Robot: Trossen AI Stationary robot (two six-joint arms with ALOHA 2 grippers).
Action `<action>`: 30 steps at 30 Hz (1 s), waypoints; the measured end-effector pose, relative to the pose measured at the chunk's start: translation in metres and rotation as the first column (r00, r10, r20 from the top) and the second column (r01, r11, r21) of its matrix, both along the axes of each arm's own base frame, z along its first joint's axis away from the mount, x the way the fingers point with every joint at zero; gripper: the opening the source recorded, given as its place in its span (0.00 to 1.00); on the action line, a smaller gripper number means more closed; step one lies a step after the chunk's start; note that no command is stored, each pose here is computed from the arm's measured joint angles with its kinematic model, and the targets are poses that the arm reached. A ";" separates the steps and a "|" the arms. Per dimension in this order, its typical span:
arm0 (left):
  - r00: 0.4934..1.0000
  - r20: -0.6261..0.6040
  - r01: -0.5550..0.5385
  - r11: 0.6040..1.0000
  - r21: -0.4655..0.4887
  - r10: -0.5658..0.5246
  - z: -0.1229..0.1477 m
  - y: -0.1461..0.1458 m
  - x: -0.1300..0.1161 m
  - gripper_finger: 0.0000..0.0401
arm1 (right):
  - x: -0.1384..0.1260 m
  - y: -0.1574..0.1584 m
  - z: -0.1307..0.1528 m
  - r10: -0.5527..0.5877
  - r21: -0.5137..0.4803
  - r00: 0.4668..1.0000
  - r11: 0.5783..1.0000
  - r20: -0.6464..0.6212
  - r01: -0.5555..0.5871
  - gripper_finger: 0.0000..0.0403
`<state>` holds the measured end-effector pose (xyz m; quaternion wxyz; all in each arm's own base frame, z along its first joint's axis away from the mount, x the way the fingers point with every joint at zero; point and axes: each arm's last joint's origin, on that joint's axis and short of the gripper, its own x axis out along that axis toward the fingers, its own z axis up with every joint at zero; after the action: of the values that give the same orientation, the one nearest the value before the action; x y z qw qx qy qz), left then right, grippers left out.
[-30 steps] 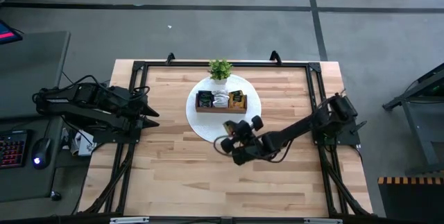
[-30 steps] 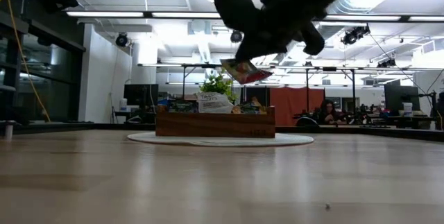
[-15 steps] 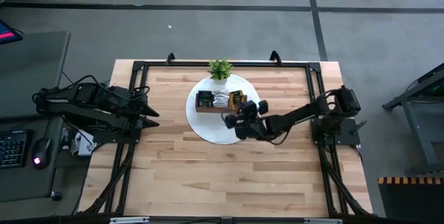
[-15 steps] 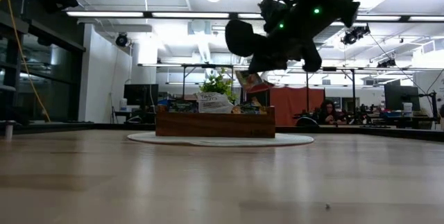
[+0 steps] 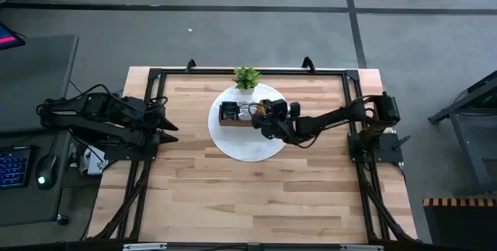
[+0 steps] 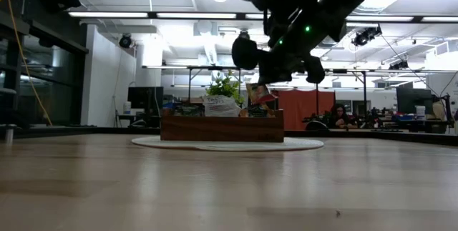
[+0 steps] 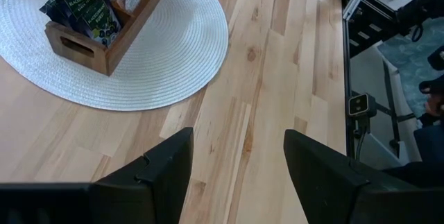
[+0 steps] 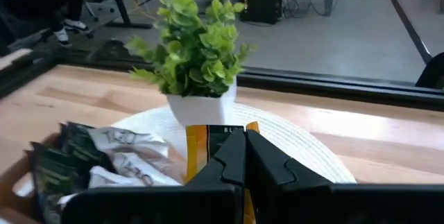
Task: Pick & Place Tea
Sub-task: Put the orange tea bag into the right section of the wooden organizer
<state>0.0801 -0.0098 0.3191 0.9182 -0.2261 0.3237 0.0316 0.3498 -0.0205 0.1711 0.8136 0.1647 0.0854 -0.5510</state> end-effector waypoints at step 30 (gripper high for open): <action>1.000 0.000 0.000 1.000 0.000 0.000 0.000 0.000 0.000 0.56 | 0.014 -0.013 -0.042 -0.067 0.048 0.994 0.997 0.083 0.063 0.00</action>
<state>0.0801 -0.0097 0.3191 0.9182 -0.2263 0.3235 0.0317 0.3639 -0.0340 0.1295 0.7941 0.2091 0.0578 -0.5677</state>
